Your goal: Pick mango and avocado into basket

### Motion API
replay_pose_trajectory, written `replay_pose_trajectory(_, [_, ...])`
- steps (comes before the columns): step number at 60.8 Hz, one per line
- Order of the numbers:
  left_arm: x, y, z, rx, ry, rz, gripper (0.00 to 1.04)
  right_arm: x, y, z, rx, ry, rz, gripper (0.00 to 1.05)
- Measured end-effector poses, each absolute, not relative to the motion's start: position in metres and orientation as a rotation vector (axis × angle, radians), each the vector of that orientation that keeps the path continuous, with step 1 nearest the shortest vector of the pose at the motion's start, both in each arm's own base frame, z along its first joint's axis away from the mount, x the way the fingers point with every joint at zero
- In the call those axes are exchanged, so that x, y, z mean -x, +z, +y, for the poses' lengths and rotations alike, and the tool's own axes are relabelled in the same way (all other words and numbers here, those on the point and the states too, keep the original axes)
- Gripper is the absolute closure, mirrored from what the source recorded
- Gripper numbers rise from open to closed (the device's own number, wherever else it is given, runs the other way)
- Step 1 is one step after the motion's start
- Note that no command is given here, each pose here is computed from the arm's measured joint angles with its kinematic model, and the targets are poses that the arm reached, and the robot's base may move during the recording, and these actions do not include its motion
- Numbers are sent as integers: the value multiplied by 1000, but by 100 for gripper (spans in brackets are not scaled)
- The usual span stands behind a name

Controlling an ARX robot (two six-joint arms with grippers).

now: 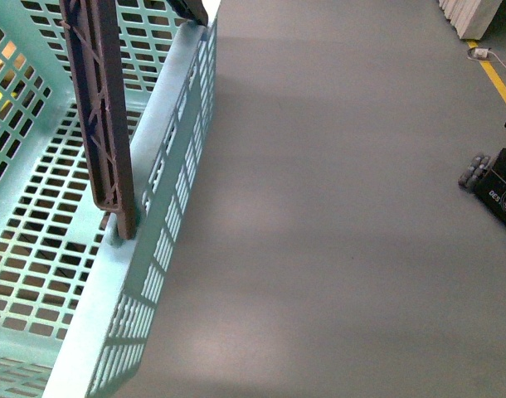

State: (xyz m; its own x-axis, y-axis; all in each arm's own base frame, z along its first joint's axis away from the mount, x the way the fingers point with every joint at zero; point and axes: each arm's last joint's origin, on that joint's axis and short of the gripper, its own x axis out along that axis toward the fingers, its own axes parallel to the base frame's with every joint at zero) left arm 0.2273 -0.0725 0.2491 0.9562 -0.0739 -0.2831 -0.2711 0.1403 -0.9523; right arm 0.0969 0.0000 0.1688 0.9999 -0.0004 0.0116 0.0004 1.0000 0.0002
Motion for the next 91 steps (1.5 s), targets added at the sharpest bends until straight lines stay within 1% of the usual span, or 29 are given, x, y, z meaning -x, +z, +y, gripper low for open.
replay_pose_trajectory(42, [-227, 249, -73, 1431, 145, 289, 91, -97, 169, 0, -1, -3, -12, 9])
replay_pose_trajectory(52, [-227, 249, -75, 1437, 125, 311, 91, -97, 169, 0, 0, -4, -12, 9])
replay_pose_trajectory(91, [-227, 249, -74, 1428, 141, 298, 91, -97, 169, 0, 0, 0, -11, 9])
